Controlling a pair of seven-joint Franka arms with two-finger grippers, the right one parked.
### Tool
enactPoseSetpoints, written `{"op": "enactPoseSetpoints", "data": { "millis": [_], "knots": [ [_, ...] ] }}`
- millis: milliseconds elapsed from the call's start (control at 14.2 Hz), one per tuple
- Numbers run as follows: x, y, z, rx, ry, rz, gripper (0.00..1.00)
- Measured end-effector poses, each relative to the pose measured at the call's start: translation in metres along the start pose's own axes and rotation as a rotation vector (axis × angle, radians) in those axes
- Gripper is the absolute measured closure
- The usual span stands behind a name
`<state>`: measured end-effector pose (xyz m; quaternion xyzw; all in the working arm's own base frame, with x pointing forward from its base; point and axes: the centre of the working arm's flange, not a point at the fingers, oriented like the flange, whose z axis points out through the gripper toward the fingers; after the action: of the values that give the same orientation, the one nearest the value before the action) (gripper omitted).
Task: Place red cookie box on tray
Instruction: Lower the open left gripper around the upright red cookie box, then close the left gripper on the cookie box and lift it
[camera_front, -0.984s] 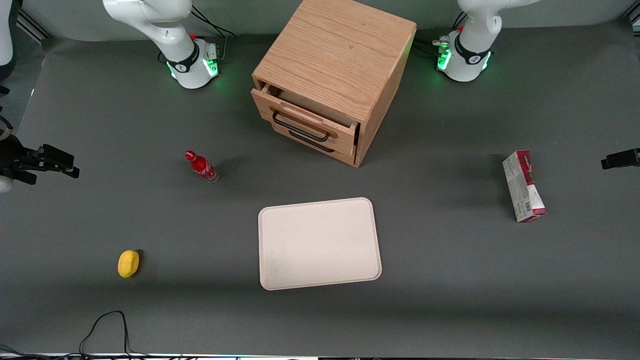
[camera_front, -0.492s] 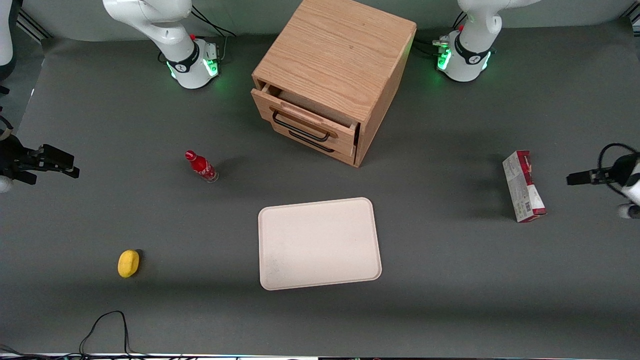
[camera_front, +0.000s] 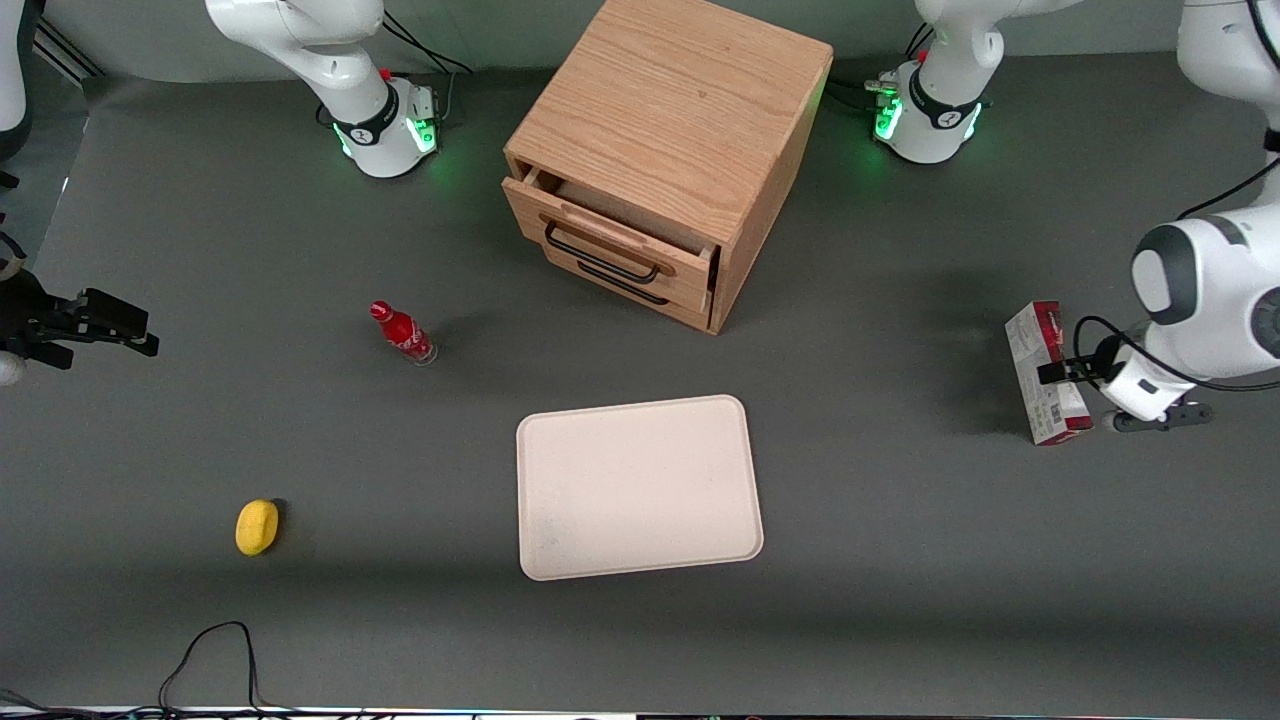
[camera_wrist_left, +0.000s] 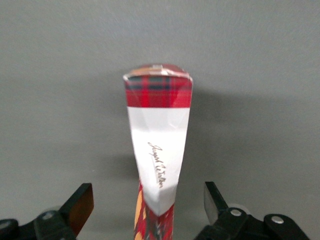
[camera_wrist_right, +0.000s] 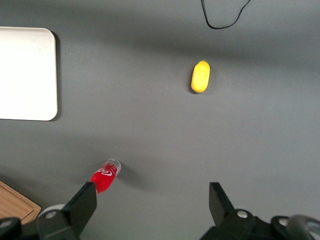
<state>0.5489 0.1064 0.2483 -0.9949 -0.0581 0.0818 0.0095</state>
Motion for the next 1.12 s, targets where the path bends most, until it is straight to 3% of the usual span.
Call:
{"op": "enactPoseSetpoints", "data": {
  "millis": [352,914,1125],
  "knots": [
    [-0.005,0.003,0.013,0.0,-0.002,-0.002,0.06],
    [-0.005,0.005,0.013,0.0,-0.002,0.002,0.93],
    [-0.003,0.01,-0.004,0.001,-0.005,0.011,0.97]
  ]
}}
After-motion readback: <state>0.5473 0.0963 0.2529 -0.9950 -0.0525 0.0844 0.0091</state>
